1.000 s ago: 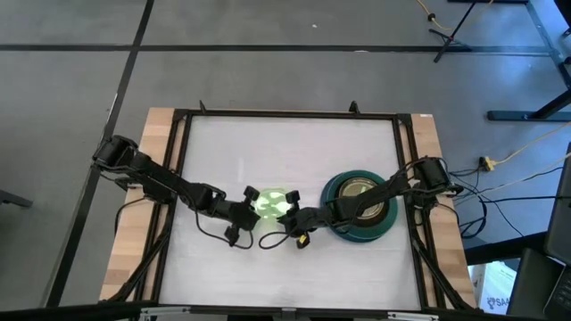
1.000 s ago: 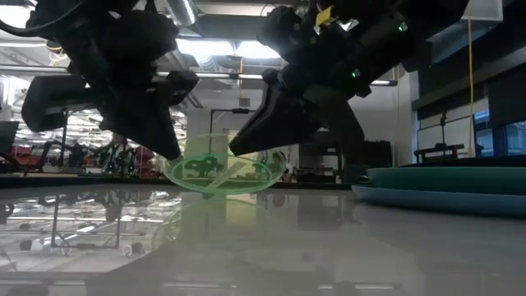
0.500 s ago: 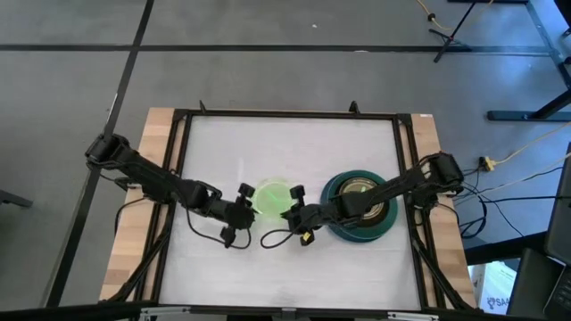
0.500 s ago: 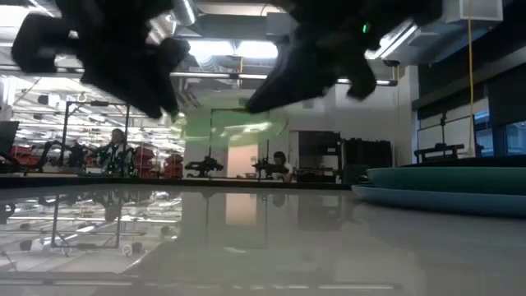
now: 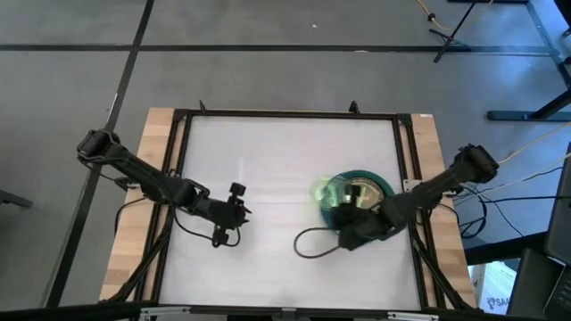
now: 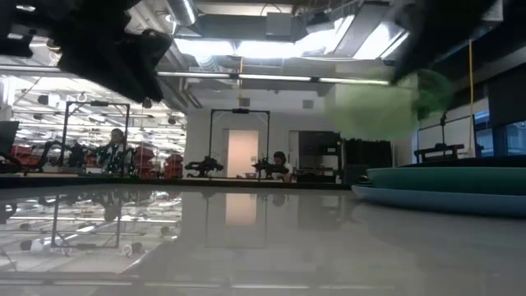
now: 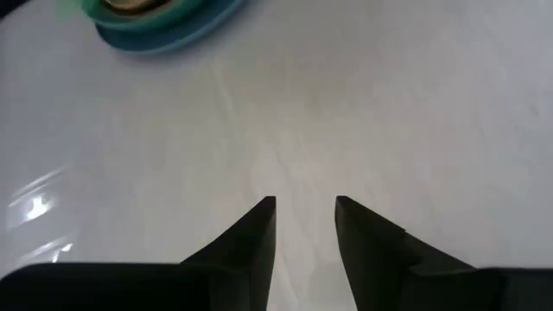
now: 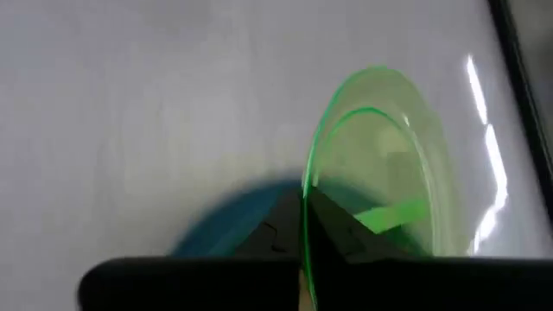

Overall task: Stack plastic plates
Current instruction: Stack the transparent green plate into the transparent green plate, then return to Home Position

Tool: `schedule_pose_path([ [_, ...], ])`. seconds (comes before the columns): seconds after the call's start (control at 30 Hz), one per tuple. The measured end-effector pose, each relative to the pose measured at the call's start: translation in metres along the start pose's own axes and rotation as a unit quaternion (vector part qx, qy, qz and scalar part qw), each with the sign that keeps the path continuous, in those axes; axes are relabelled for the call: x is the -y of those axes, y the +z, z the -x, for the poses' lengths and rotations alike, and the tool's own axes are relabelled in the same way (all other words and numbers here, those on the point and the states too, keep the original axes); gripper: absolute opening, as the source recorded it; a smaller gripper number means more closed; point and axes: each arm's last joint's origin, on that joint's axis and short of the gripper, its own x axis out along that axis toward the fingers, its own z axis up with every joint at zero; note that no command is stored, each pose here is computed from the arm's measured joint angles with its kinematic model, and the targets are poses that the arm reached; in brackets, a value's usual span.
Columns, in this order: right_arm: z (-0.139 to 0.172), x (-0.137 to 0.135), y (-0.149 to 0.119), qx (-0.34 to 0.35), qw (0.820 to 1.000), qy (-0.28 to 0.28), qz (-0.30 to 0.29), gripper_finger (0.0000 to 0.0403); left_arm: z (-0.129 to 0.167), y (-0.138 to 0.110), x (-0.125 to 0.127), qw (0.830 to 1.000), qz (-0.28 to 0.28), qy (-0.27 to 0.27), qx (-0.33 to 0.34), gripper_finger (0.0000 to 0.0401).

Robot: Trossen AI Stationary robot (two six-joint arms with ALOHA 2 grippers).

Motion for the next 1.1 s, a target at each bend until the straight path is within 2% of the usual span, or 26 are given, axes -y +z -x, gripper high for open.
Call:
schedule_pose_path([
  [0.13, 0.010, 0.002, -0.023, -0.089, 0.993, -0.018, -0.075, 0.0004, -0.004, -0.003, 0.002, 1.000, 0.010, 0.001, 0.015, 0.0115],
  [0.4, -0.014, 0.007, -0.053, -0.143, 0.977, -0.060, -0.144, 0.0024, -0.006, -0.003, 0.002, 1.000, 0.014, 0.004, 0.028, 0.0115],
  [0.53, -0.027, 0.010, -0.061, -0.159, 0.973, -0.056, -0.160, 0.0067, -0.006, -0.003, 0.002, 0.999, 0.016, 0.005, 0.031, 0.0115],
  [0.7, -0.028, 0.016, -0.057, -0.190, 0.969, -0.011, -0.160, 0.0139, -0.006, -0.001, 0.001, 0.999, 0.012, 0.007, 0.038, 0.0115],
  [0.8, -0.016, 0.019, -0.046, -0.160, 0.975, 0.007, -0.154, 0.0171, -0.006, 0.001, 0.000, 0.999, 0.004, 0.009, 0.049, 0.0112],
  [0.9, -0.004, 0.021, -0.037, -0.096, 0.987, -0.003, -0.128, 0.0190, -0.007, 0.002, -0.005, 0.998, -0.006, 0.007, 0.056, 0.0110],
  [1.0, 0.005, 0.025, -0.030, -0.023, 0.995, -0.014, -0.094, 0.0196, -0.008, 0.004, -0.015, 0.997, -0.004, -0.001, 0.071, 0.0110],
  [1.1, 0.005, 0.030, -0.031, 0.013, 0.998, -0.006, -0.063, 0.0197, -0.007, 0.004, -0.029, 0.995, 0.002, -0.008, 0.102, 0.0109],
])
